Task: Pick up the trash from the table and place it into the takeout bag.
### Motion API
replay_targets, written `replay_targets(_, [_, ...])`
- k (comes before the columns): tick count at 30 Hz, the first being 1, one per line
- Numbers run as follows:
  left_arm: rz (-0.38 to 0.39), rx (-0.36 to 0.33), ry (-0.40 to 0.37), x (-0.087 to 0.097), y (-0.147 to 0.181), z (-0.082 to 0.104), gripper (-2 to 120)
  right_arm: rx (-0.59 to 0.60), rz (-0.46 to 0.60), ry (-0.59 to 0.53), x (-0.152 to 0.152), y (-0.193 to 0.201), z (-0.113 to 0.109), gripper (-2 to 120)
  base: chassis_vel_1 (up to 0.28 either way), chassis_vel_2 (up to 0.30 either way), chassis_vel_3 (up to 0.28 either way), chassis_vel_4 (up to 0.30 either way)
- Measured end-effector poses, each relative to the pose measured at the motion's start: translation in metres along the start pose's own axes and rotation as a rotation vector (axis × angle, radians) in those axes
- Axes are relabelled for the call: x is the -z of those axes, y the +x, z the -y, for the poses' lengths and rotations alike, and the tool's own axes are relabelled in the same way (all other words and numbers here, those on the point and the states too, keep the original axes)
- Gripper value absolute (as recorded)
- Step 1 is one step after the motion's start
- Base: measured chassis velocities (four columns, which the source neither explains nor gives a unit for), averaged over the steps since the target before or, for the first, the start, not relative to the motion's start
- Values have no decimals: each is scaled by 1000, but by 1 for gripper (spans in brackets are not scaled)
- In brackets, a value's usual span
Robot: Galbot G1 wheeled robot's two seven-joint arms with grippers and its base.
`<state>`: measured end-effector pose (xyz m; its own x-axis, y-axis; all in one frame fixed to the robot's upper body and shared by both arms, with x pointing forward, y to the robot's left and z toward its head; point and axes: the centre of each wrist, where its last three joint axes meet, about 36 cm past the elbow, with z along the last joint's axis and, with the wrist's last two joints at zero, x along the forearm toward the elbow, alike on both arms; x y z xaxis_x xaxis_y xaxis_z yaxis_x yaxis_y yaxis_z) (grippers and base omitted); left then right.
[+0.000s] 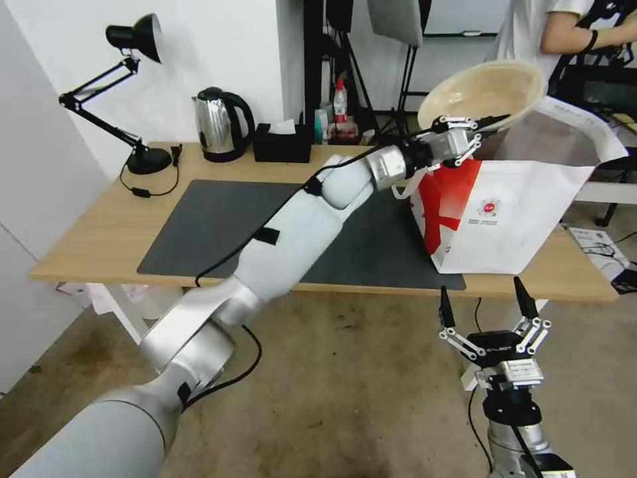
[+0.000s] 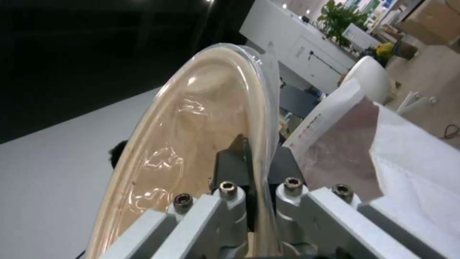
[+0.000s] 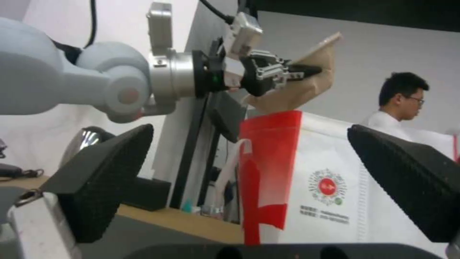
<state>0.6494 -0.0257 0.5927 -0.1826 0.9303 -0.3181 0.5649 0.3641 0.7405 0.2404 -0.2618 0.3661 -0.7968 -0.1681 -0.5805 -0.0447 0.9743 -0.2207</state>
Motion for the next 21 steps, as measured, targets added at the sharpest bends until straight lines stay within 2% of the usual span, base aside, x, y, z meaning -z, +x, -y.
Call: replay_targets(21, [-24, 0, -2, -22, 6, 6, 0, 7, 10, -12, 0, -3, -1, 100, 0, 0, 0, 0])
